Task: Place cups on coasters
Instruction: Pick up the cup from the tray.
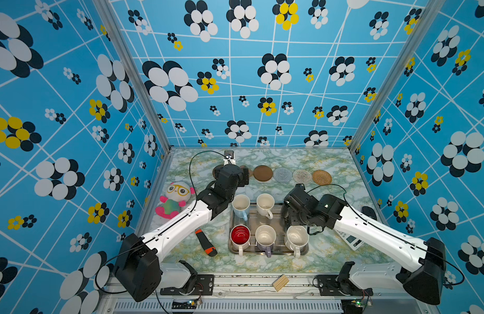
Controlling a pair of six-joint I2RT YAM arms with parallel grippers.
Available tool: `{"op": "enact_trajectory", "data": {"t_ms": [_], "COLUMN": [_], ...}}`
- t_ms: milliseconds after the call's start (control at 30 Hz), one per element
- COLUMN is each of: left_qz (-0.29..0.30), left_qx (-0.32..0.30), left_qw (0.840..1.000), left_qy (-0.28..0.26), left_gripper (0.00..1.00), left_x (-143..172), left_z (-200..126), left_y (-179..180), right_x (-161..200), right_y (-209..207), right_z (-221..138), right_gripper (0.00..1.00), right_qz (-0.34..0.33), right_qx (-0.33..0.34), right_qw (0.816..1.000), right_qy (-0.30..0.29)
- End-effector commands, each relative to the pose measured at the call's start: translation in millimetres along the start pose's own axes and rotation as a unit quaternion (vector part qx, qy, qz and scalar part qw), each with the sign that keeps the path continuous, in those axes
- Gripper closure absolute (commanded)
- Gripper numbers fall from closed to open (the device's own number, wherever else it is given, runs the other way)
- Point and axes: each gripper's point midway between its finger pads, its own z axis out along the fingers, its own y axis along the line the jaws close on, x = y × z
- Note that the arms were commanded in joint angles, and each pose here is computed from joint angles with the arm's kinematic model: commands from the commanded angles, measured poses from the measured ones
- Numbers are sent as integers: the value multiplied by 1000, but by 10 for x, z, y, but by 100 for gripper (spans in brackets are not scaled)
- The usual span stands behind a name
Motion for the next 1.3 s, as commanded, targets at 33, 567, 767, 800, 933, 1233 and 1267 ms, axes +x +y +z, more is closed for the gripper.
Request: {"op": "enact_trajectory", "data": {"t_ms": [33, 567, 767, 800, 933, 1233, 1267], "left_qz": [-4, -15, -36, -38, -41, -39, -39], "left_qx": [1, -3, 10, 11, 13, 16, 16], "left_qw": [1000, 1000, 999, 999, 999, 999, 999], "left_qy": [-5, -5, -4, -3, -5, -2, -3], "left_gripper": [11, 10, 10, 10, 10, 10, 10], "left_x": [-7, 18, 37, 45, 35, 52, 50], "left_z": [-19, -17, 1, 5, 8, 34, 32], "left_y": [58, 162, 203, 206, 204, 194, 195], "right_x": [-66, -108, -109, -110, -109, -94, -93], "right_y": [106, 119, 131, 127, 94, 111, 110], "right_z": [94, 303, 372, 374, 395, 485, 491], "right_gripper": [42, 41, 41, 41, 41, 40, 39], "right_qz": [6, 26, 33, 34, 38, 47, 47], "right_qx": [-2, -1, -5, -5, -6, -19, -19], "right_qw": [1000, 1000, 999, 999, 999, 999, 999], "right_qy": [-7, 6, 8, 8, 10, 18, 18]}}
